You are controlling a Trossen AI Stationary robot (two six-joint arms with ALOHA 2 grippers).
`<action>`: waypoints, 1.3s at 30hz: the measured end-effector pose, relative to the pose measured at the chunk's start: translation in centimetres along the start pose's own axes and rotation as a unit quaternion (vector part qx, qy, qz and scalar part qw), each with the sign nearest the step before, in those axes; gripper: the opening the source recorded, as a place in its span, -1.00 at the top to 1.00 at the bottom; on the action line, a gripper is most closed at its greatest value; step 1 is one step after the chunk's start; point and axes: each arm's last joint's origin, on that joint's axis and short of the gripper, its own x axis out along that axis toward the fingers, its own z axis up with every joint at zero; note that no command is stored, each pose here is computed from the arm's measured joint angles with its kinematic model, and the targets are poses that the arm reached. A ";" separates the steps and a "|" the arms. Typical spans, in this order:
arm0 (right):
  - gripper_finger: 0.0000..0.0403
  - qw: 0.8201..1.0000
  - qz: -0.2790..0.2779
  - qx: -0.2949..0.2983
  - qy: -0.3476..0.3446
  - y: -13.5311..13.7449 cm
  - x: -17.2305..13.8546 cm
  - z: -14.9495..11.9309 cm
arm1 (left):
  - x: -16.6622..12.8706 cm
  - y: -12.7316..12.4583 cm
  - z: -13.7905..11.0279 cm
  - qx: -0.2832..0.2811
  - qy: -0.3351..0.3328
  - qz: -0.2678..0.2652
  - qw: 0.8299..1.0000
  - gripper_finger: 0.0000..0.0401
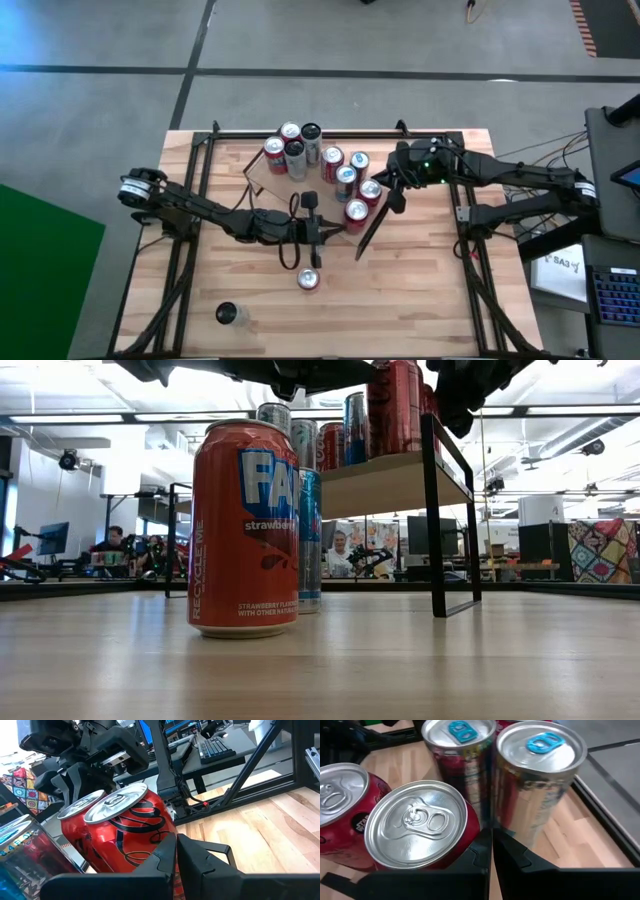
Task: Place canned beverage on shelf
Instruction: Adjust the red/black soda can on the shelf, then adjust the silver/blue soda cans on the shelf
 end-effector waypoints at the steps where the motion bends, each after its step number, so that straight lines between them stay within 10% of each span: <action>1: 0.96 1.000 0.006 0.000 0.000 0.0 0.1 0.0 | 0.0 0.0 0.0 0.000 0.000 0.000 1.000 1.00; 39: 0.96 0.999 -0.011 0.029 0.019 0.1 -0.7 1.3 | -3.9 2.6 2.8 0.013 0.030 0.002 0.999 1.00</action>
